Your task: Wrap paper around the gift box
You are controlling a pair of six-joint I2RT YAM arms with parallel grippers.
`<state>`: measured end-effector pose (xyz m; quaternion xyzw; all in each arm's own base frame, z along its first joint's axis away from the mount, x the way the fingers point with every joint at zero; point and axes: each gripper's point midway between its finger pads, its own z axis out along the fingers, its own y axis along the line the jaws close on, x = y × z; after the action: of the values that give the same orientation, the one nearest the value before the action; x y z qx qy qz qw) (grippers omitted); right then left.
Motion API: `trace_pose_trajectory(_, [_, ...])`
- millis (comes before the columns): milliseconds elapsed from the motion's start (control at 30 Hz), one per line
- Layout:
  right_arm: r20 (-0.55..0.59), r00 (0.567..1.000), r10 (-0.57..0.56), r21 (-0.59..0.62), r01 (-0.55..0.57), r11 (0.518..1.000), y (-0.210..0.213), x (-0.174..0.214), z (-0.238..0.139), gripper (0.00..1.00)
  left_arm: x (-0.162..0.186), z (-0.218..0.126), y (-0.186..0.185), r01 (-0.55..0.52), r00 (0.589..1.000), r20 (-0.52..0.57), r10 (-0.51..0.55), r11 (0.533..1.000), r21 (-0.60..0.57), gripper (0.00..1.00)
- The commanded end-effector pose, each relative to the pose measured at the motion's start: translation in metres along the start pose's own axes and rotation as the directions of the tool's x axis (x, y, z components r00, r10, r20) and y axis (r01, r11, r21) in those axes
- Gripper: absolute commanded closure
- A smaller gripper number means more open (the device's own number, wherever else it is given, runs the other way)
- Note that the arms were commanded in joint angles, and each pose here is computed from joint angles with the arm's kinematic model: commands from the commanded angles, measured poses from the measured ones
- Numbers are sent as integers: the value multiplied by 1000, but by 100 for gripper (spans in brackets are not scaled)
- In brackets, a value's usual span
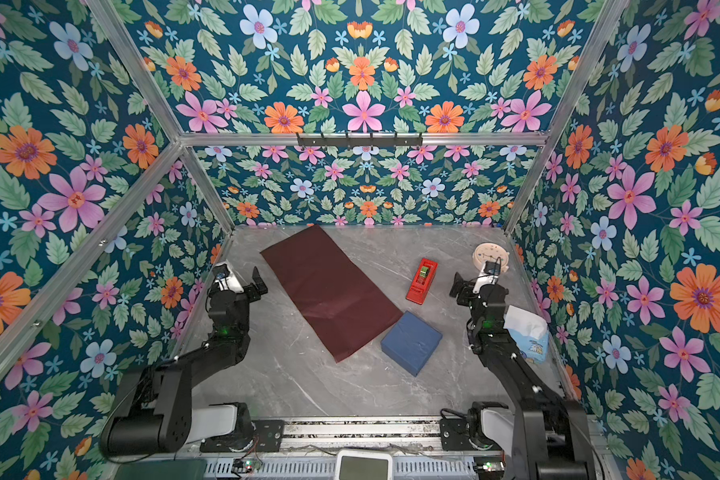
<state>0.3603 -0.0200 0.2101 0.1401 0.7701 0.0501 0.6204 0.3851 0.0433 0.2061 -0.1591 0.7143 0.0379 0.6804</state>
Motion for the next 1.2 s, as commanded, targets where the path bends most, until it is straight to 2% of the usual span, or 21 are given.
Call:
trace_pose_trajectory(0, [-269, 934, 234, 11, -240, 971, 7, 48, -33, 4, 22, -7, -28, 200, 962, -210, -172, 973, 116, 4])
trace_pose_trajectory(67, [-356, 880, 314, -33, -348, 937, 27, 59, -50, 8, 19, -19, -69, 336, 923, -291, -252, 897, 287, 7])
trace_pose_trajectory(100, [-429, 839, 334, -6, -373, 928, 32, 73, -60, 9, 20, -28, -93, 397, 899, -340, -278, 845, 358, 7])
trace_pose_trajectory(167, [-578, 745, 333, 73, -359, 930, 35, 98, -81, 8, 29, -48, -141, 441, 867, -436, -242, 781, 442, 8])
trace_pose_trajectory(233, [-687, 638, 349, 147, -348, 926, 34, 119, -105, 8, 56, -79, -198, 413, 839, -537, -94, 751, 515, 9])
trace_pose_trajectory(300, [-739, 563, 371, 175, -372, 912, 37, 133, -124, 9, 87, -115, -243, 422, 779, -626, 46, 699, 577, 10])
trace_pose_trajectory(400, [-777, 476, 412, 204, -429, 880, 43, 148, -144, 13, 120, -168, -293, 511, 665, -721, 194, 586, 629, 10])
trace_pose_trajectory(467, [-807, 433, 402, 190, -454, 871, 52, 159, -150, 15, 138, -200, -319, 531, 604, -738, 301, 539, 654, 11])
trace_pose_trajectory(500, [-822, 421, 384, 178, -450, 875, 57, 163, -152, 16, 144, -212, -327, 530, 587, -734, 343, 523, 668, 11])
trace_pose_trajectory(567, [-849, 413, 330, 136, -434, 891, 70, 171, -153, 16, 158, -234, -341, 530, 542, -724, 427, 496, 688, 11])
trace_pose_trajectory(667, [-856, 416, 307, 104, -444, 890, 81, 179, -145, 16, 173, -253, -356, 572, 482, -731, 483, 459, 680, 13])
trace_pose_trajectory(733, [-845, 426, 322, 101, -463, 880, 83, 181, -137, 17, 185, -260, -361, 586, 446, -737, 507, 457, 669, 16])
trace_pose_trajectory(833, [-836, 446, 319, 98, -452, 887, 82, 184, -127, 18, 202, -265, -358, 581, 398, -749, 530, 486, 653, 20])
trace_pose_trajectory(1000, [-819, 479, 315, 87, -438, 895, 83, 181, -111, 21, 205, -281, -375, 627, 371, -737, 565, 433, 647, 23])
trace_pose_trajectory(1067, [-813, 489, 317, 87, -436, 896, 81, 177, -103, 23, 211, -282, -383, 638, 355, -740, 571, 430, 638, 26])
trace_pose_trajectory(1167, [-789, 512, 341, 97, -443, 891, 72, 166, -88, 25, 213, -277, -404, 651, 366, -739, 566, 412, 638, 27])
